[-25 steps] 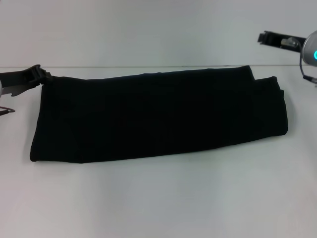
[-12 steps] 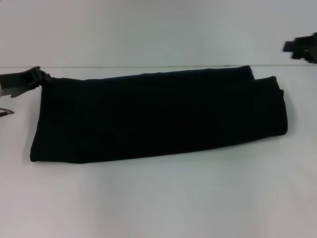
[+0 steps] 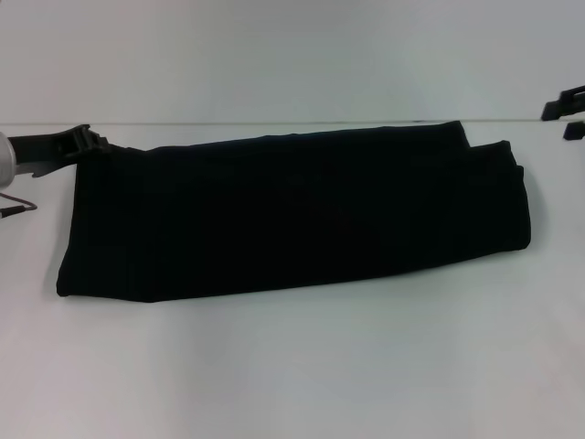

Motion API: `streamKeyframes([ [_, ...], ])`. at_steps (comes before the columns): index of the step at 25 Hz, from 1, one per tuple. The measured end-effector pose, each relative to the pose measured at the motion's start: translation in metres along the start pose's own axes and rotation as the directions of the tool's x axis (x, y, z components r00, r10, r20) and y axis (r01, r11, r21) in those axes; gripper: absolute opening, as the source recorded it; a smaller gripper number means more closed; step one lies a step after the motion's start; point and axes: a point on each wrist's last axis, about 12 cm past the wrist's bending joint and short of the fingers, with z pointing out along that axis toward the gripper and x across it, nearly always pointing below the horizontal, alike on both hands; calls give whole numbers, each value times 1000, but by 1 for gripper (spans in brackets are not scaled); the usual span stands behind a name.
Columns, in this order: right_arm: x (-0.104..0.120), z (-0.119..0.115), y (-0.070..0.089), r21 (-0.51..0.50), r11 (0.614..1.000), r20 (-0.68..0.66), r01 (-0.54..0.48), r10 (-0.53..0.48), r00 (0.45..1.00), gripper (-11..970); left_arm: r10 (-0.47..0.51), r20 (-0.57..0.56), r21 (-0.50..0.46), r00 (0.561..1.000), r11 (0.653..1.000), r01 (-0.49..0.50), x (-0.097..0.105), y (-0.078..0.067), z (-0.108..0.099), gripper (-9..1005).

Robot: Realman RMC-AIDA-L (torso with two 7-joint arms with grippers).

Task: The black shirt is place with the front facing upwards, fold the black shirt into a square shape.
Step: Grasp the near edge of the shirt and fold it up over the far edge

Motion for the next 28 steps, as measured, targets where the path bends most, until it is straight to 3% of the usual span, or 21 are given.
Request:
streamKeyframes([
  [4,1,15,7,39,999,-17,-21,21,1000,504,12,-12,7,1000,1000,-12,2,-4,2,62],
  [11,6,33,6,64,996,-23,-66,68,997,503,18,-15,12,1000,1000,-17,5,-7,4,64],
  [28,20,69,7,111,990,82,-91,82,993,501,29,-3,13,1000,999,-29,5,-11,4,67],
])
